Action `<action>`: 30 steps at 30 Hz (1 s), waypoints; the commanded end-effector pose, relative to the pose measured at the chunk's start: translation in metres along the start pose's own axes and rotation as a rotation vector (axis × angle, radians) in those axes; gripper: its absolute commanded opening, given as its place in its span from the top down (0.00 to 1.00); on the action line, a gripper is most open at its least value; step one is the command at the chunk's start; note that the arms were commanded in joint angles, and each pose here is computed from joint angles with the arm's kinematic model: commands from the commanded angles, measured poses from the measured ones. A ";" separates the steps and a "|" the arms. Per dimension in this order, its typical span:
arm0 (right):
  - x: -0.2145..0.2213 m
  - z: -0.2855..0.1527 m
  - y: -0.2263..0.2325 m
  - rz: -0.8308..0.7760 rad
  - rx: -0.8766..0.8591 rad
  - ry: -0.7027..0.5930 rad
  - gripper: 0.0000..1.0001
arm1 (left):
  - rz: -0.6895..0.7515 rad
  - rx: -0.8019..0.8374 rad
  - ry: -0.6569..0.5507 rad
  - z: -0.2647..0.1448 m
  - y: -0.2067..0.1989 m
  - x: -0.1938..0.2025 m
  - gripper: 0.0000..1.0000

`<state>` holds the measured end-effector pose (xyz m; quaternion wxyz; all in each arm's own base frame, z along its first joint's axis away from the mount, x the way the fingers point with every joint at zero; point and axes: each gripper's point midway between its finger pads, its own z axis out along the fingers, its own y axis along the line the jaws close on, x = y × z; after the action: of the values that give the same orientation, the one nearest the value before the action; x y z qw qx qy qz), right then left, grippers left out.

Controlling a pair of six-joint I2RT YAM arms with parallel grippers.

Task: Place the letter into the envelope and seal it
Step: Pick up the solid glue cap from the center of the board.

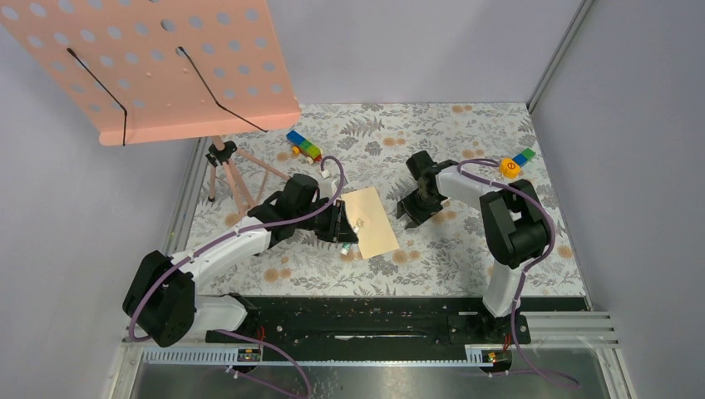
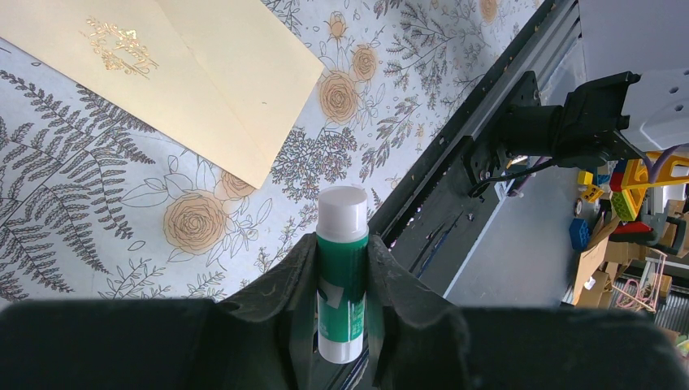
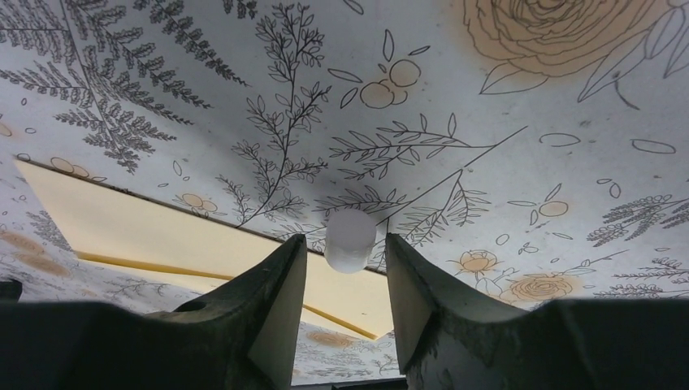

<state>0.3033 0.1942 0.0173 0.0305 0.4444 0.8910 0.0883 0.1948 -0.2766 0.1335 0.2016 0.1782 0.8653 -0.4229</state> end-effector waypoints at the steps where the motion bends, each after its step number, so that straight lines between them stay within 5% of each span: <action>1: -0.006 0.006 -0.010 0.000 0.046 -0.027 0.55 | 0.040 0.038 -0.043 -0.004 -0.010 -0.012 1.00; 14: -0.010 0.016 -0.019 -0.034 0.082 -0.042 0.71 | 0.055 0.071 -0.022 -0.005 -0.016 -0.010 1.00; 21: -0.020 -0.012 -0.010 -0.228 0.025 -0.091 0.75 | 0.111 0.120 0.026 -0.011 -0.027 -0.005 1.00; 25: -0.012 -0.048 0.002 -0.415 -0.117 -0.081 0.76 | 0.153 0.146 0.033 -0.018 -0.036 -0.008 1.00; 30: 0.023 -0.121 0.031 -0.583 -0.514 -0.039 0.74 | 0.175 0.252 0.016 -0.026 -0.062 -0.018 1.00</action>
<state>0.3007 0.1913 0.0653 0.1021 0.2587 0.9488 0.1499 0.1763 -0.2798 0.1495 0.1750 0.2384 0.8421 -0.4510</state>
